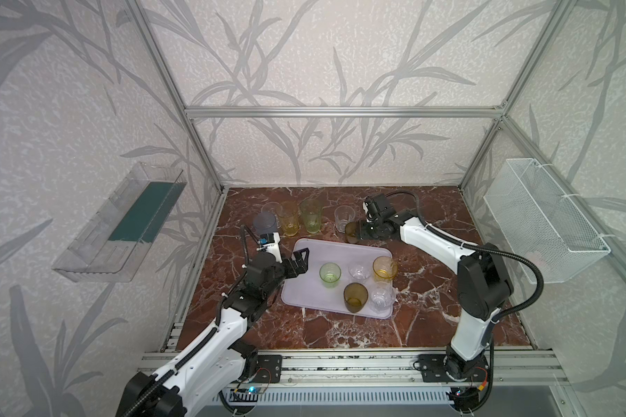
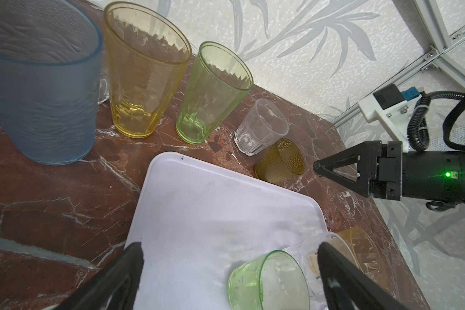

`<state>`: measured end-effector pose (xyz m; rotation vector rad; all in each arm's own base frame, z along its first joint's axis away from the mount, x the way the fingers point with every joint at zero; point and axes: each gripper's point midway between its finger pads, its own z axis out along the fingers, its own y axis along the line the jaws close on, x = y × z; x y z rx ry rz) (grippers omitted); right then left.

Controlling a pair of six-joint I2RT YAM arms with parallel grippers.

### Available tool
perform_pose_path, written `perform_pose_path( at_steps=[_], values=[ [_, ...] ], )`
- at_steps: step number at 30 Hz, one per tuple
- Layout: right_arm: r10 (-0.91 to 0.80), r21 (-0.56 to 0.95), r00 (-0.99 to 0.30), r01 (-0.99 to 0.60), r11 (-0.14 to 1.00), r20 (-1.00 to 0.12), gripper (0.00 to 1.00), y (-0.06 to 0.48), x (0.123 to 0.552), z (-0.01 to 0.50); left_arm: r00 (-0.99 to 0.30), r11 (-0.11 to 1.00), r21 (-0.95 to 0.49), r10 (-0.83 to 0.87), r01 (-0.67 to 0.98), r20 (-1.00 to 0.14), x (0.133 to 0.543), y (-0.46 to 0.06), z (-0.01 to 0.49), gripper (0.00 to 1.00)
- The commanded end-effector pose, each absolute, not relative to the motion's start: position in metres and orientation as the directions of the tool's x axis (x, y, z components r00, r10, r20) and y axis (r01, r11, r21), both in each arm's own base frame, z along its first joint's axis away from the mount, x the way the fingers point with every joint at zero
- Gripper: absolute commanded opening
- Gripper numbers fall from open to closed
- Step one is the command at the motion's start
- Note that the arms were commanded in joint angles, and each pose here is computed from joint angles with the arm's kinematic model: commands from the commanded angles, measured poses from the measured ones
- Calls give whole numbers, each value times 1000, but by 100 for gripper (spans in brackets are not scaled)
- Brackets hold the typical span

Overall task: Place the glasses into the tray
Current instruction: Pick up the glass from the top-center of the table.

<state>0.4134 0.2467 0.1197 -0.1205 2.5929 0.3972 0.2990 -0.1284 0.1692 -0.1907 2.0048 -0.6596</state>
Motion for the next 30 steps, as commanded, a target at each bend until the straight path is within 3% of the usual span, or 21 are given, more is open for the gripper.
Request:
perform_pose_path(
  at_steps=[1, 12, 20, 30],
  values=[
    [-16, 269, -870, -170, 948, -493, 52, 252, 417, 118, -496, 847, -514, -391, 137, -775, 300, -127, 168, 99],
    [6, 256, -877, -133, 958, -481, 37, 248, 425, 108, -499, 847, -515, -394, 129, -772, 299, -126, 166, 99],
    [49, 261, -873, -92, 961, -486, 34, 244, 439, 103, -500, 849, -513, -393, 125, -772, 299, -125, 166, 99],
    [70, 248, -880, -56, 967, -470, 18, 242, 451, 89, -499, 850, -511, -392, 125, -773, 298, -125, 166, 99]
  ],
)
